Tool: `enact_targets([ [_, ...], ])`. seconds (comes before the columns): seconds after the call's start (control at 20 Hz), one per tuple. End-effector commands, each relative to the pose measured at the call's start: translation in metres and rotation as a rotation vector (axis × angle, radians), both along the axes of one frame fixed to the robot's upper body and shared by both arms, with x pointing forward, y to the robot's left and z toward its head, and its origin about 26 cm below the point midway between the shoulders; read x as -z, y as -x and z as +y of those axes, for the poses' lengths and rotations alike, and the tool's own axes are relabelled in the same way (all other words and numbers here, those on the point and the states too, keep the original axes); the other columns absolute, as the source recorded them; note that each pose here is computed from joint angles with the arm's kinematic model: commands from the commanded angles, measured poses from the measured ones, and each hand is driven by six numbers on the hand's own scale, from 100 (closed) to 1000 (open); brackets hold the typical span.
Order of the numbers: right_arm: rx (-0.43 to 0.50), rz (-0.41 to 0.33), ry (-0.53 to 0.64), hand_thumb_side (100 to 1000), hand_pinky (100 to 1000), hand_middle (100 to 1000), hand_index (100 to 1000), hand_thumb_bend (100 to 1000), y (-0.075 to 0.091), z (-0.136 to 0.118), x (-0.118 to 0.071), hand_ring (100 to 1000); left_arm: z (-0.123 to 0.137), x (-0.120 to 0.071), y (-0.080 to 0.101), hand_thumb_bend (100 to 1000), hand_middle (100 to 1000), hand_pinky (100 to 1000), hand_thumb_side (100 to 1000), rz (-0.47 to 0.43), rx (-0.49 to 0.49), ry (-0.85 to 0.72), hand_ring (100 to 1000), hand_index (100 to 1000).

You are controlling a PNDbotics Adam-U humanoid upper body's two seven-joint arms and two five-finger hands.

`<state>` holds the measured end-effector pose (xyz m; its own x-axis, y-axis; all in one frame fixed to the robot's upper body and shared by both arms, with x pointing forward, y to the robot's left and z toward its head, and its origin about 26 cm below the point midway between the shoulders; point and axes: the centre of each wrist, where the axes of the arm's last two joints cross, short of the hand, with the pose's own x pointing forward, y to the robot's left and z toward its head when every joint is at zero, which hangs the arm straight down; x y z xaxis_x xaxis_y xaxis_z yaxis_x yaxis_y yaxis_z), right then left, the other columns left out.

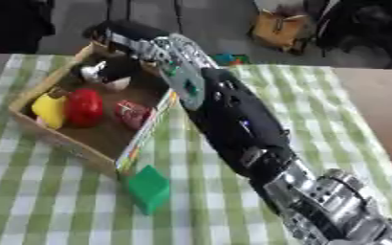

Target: Pick up objects on the table and place them in the box.

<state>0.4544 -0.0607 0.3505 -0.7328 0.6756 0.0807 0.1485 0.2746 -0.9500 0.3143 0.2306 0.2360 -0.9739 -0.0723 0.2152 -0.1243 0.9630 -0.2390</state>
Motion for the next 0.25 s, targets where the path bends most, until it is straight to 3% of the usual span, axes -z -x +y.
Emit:
enact_targets([
  [0.05,-0.025,-0.213,-0.102,907,589,901,953,197,0.032,-0.03,-0.048,793,0.004,-0.004,0.003,100,655,727,1000,-0.019,-0.02,-0.002,601,715],
  [0.2,-0.022,-0.349,-0.192,913,597,903,956,203,0.064,-0.051,-0.055,796,0.006,-0.003,0.003,100,655,727,1000,-0.017,-0.035,0.002,601,715],
  [0.25,-0.005,-0.402,-0.231,903,650,909,966,236,0.075,-0.064,-0.053,813,0.007,-0.004,0.003,100,658,728,1000,-0.019,-0.042,0.003,604,716],
])
